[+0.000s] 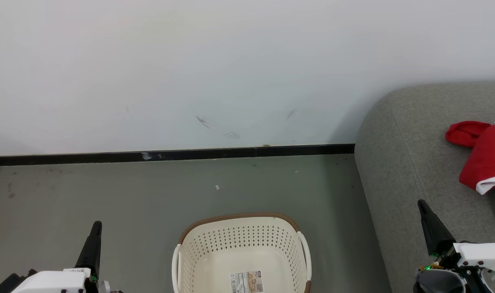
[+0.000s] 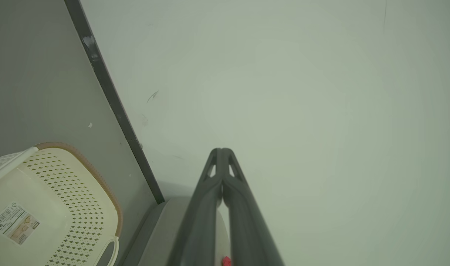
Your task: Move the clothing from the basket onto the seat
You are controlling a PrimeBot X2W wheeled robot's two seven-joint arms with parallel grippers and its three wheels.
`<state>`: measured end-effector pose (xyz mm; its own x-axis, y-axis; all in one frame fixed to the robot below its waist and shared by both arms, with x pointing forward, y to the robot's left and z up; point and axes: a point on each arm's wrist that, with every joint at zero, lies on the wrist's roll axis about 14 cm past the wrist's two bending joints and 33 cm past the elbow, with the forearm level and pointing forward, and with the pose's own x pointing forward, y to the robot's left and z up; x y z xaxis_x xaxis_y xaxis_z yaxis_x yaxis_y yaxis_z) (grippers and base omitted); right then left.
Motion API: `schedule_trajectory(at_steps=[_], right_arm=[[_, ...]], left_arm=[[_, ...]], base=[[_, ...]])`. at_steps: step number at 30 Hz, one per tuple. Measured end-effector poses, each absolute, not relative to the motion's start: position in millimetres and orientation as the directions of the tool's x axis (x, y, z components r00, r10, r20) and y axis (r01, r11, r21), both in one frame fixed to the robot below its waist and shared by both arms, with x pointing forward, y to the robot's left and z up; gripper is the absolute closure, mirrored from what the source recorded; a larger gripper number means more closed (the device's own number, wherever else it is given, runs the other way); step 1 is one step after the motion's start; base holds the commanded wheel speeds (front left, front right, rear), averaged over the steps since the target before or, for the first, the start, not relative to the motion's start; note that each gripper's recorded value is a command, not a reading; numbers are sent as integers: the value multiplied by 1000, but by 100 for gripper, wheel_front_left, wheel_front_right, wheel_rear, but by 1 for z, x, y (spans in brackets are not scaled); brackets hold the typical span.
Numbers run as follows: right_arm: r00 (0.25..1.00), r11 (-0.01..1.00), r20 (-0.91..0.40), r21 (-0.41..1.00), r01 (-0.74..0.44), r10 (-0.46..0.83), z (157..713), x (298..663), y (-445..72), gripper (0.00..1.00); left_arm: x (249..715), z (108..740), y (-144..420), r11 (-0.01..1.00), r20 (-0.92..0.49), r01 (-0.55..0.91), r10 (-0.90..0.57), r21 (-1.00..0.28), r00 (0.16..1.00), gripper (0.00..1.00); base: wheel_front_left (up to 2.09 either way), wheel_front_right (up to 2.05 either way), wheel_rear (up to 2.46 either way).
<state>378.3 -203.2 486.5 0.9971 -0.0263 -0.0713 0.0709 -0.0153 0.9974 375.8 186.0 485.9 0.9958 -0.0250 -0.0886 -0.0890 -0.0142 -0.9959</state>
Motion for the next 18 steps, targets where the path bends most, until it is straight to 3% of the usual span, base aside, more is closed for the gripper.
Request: schedule_trajectory(at_steps=[18], right_arm=[[997,-14,-71,997,71,-26,486,378,-203,100]], left_arm=[[376,486,186,-15,-89,-89,-25,-996,996,100]], base=[[0,0,0]])
